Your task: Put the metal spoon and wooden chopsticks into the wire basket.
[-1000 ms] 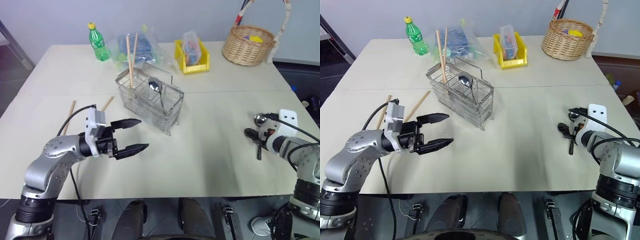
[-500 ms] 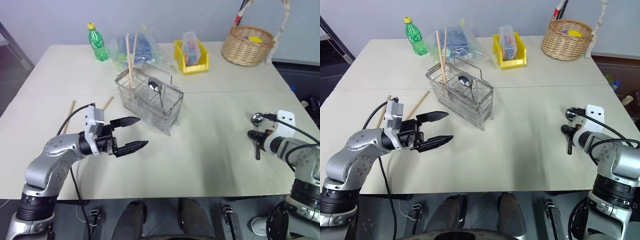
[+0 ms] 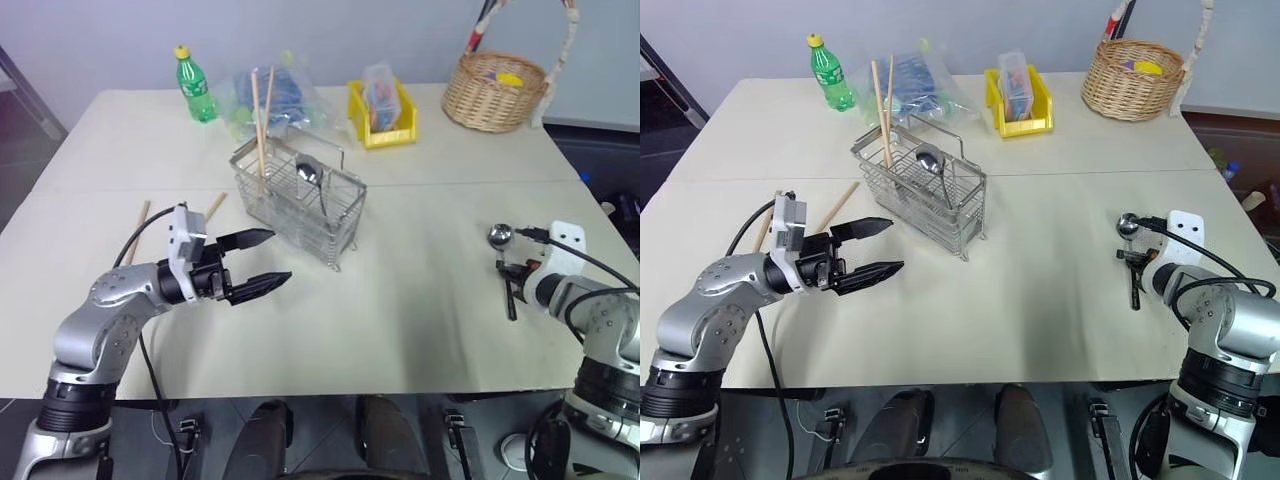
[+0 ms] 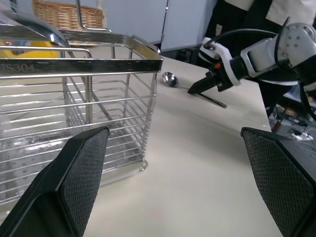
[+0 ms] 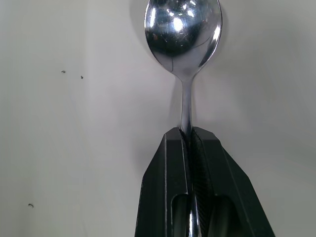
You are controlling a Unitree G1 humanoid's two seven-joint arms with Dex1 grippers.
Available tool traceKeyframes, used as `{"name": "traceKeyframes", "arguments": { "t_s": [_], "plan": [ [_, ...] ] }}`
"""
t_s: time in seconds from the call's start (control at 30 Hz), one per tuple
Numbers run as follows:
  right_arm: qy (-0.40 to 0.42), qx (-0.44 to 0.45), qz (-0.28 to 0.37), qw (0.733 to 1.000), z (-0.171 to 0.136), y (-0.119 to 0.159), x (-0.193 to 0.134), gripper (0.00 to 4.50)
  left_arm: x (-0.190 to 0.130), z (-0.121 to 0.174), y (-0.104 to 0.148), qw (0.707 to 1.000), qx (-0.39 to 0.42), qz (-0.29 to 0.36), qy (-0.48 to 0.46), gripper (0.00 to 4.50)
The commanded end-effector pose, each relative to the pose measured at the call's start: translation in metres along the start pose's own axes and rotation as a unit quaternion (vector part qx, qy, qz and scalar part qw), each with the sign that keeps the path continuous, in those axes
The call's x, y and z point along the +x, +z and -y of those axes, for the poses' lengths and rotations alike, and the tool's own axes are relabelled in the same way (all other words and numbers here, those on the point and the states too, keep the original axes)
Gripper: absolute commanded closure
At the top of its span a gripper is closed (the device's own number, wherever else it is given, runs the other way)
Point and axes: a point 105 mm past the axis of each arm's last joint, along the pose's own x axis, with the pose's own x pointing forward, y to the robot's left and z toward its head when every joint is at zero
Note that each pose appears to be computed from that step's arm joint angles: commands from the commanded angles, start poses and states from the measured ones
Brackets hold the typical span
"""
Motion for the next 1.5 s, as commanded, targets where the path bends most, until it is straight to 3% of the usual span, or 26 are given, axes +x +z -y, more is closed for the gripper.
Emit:
{"name": "traceKeyframes", "arguments": {
  "t_s": [0.03, 0.2, 0.37, 0.7, 1.07, 1.5],
  "plan": [
    [0.005, -0.016, 0.035, 0.999, -0.012, 0.014, 0.009, 4.45, -0.002, -0.005, 0.011, 1.0, 0.022, 0.014, 0.007, 0.0],
    [-0.005, -0.071, 0.142, 0.987, -0.028, 0.065, 0.006, 4.45, -0.003, -0.007, 0.008, 1.0, 0.026, 0.008, 0.009, 0.0],
    [0.032, -0.121, 0.284, 0.951, -0.071, 0.121, -0.017, 4.45, -0.004, -0.011, 0.002, 1.0, 0.024, 0.007, 0.018, 0.0],
    [0.121, -0.112, 0.465, 0.87, -0.139, 0.175, -0.073, 4.45, -0.009, -0.019, -0.001, 0.998, 0.036, 0.007, 0.058, 0.0],
    [0.36, -0.037, 0.5, 0.787, -0.241, 0.158, -0.123, 4.45, -0.025, -0.029, 0.002, 0.991, 0.055, -0.004, 0.119, 0.0],
    [0.461, 0.001, 0.466, 0.755, -0.286, 0.136, -0.125, 4.45, -0.034, -0.034, 0.003, 0.982, 0.058, 0.008, 0.18, 0.0]
  ]
}}
